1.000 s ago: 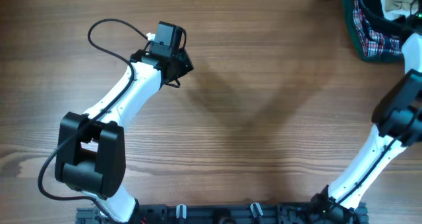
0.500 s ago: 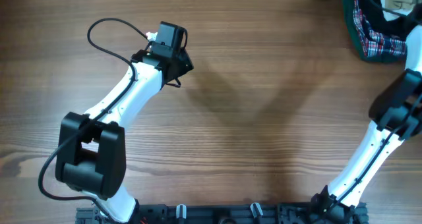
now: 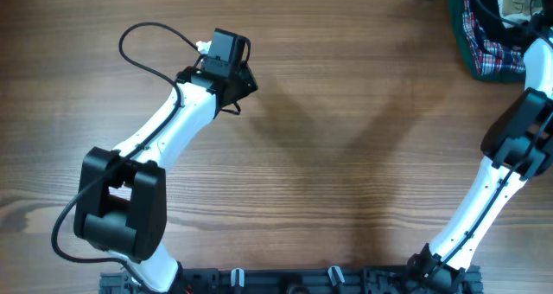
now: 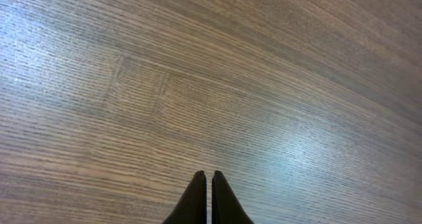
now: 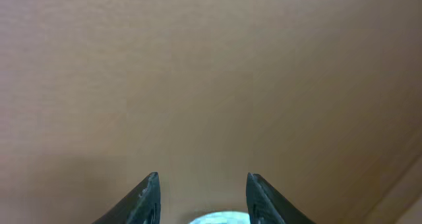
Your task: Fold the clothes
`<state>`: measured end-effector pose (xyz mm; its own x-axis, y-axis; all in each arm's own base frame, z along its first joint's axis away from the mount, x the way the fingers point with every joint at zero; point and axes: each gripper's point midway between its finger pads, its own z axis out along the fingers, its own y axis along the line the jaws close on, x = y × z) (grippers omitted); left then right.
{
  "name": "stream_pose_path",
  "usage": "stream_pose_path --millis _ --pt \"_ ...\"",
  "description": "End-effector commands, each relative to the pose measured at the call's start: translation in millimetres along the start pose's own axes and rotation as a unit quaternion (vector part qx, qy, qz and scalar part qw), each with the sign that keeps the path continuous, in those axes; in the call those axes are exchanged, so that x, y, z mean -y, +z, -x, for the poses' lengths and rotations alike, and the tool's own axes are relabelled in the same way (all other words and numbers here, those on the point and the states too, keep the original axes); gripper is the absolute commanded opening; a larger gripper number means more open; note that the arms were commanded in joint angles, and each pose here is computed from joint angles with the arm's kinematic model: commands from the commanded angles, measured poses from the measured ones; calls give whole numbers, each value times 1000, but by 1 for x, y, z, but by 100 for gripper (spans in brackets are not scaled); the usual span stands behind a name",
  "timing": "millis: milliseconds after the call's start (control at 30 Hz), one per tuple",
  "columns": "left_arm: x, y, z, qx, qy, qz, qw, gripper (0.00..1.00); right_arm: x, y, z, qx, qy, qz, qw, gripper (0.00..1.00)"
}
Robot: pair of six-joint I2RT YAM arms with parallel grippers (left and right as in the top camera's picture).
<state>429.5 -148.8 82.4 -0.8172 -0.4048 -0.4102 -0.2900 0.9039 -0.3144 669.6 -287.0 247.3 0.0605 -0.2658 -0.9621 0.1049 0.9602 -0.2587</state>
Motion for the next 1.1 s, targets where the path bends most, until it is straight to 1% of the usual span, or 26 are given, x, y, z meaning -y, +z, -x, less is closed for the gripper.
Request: stream_pose_path --millis 0,67,133,167,200,233,267,333,367,400,433,467,500,533,567,600,667,700,800,833,867,933,967,1000,1033,1067 --pt "5 -6 8 16 -6 -3 1000 4 -3 -3 41 21 4 18 1000 42" --pt "4 -6 8 16 -6 -3 1000 5 -3 -5 51 15 6 20 1000 42" --pt "5 -6 8 16 -6 -3 1000 4 -1 -9 72 20 5 20 1000 43" --pt "5 -6 8 16 -6 -3 1000 4 0 -11 84 24 4 19 1000 45" --pt "5 -6 8 16 -6 -3 1000 4 2 -15 97 28 3 18 999 48" --pt "5 -6 8 16 -6 -3 1000 5 3 -18 110 32 5 18 999 64" --pt "5 -6 8 16 -6 -3 1000 4 5 -22 125 39 16 17 999 100" --pt "5 -6 8 16 -6 -3 1000 5 6 -36 168 56 61 24 996 100" --pt "5 -6 8 16 -6 -3 1000 9 0 -42 185 62 84 45 993 100" --pt "5 -6 8 16 -6 -3 1000 15 -15 -52 205 69 107 89 988 100" --pt "5 -6 8 16 -6 -4 1000 35 -38 -65 230 77 114 153 979 100" --pt "5 -6 9 17 -7 -5 1000 66 -61 -79 250 85 105 210 968 100" --pt "5 -6 9 18 -7 -5 1000 100 -84 -93 268 95 95 263 955 100" --pt "5 -6 9 17 -6 -5 1000 100 -101 -105 282 102 87 305 943 100" --pt "5 -6 9 17 -6 -4 1000 100 -131 -126 301 110 84 375 917 100" --pt "5 -6 9 17 -6 -5 1000 100 -147 -136 310 109 92 409 901 100" --pt "8 -6 5 6 -6 -15 1000 100 -187 -147 324 79 159 470 865 100" --pt "15 -6 -1 -11 -6 -33 999 100 -202 -149 328 62 192 485 851 100" --pt "16 -6 -2 -13 -6 -36 999 100 -238 -153 337 14 272 519 810 100" --pt "16 -6 -2 -13 -6 -36 999 100 -255 -157 342 -24 328 533 779 100" --pt "16 -6 -2 -13 -6 -36 999 100 -266 -159 345 -49 360 541 759 100" --pt "16 -6 -2 -13 -6 -36 999 100 -281 -162 347 -115 439 543 707 100" --pt "16 -6 -2 -13 -6 -36 999 100 -287 -163 347 -160 492 536 668 100" --pt "16 -6 -2 -13 -6 -36 999 100 -292 -164 348 -217 556 519 611 100" --pt "16 -6 -2 -13 -6 -36 999 100 -293 -164 346 -254 595 503 573 99" --pt "16 -6 -2 -13 -6 -36 999 100 -294 -163 343 -307 650 472 511 100"
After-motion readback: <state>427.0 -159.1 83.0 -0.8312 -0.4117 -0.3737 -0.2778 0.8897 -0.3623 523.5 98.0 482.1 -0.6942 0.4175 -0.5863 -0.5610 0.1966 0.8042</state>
